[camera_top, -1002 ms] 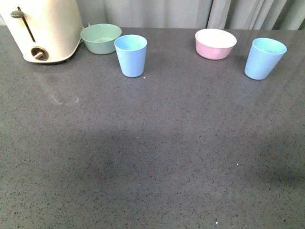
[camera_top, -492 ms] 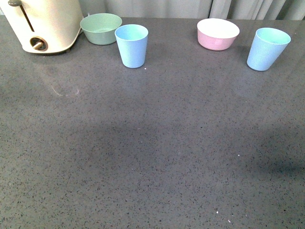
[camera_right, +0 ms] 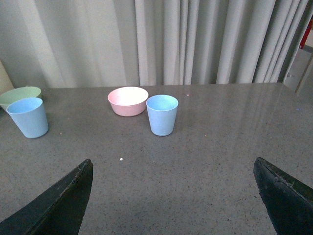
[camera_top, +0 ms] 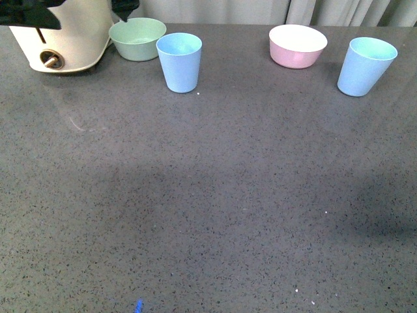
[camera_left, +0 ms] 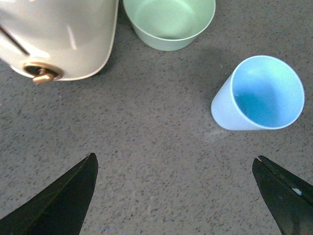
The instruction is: Stack blue cups with both arms
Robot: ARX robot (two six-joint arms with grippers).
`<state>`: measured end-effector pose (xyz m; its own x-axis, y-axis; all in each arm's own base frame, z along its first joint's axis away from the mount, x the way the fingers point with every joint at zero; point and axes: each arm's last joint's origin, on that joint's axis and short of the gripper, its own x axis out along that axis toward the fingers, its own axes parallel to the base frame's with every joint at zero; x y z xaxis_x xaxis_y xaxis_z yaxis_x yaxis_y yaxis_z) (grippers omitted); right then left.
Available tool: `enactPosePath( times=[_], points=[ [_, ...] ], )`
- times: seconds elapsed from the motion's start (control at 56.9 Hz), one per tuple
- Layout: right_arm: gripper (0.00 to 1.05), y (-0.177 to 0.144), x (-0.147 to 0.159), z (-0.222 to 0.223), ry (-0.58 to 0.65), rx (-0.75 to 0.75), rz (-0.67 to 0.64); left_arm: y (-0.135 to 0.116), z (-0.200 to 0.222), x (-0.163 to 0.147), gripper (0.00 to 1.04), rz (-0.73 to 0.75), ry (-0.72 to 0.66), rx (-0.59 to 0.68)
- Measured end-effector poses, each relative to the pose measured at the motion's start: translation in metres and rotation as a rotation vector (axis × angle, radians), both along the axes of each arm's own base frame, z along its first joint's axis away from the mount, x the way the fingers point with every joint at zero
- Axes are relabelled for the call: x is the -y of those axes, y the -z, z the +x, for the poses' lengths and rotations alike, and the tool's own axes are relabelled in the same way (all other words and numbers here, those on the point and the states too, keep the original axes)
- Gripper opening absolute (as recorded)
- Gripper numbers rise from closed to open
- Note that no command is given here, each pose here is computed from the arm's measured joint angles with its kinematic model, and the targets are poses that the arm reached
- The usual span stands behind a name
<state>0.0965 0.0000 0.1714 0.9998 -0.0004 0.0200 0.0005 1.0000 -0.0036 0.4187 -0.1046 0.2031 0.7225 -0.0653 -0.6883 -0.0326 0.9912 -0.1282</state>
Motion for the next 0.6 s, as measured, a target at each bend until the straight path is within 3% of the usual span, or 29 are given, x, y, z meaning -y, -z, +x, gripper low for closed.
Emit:
enactPosePath(
  times=[0.229, 0.598],
  points=[
    [0.96, 0.000, 0.000, 0.000, 0.000, 0.000, 0.000, 0.009, 0.043, 0.030, 0.96, 0.036, -0.002, -0.055],
    [0.96, 0.000, 0.000, 0.000, 0.000, 0.000, 0.000, 0.028, 0.072, 0.045, 0.96, 0.055, -0.031, -0.111]
  ],
)
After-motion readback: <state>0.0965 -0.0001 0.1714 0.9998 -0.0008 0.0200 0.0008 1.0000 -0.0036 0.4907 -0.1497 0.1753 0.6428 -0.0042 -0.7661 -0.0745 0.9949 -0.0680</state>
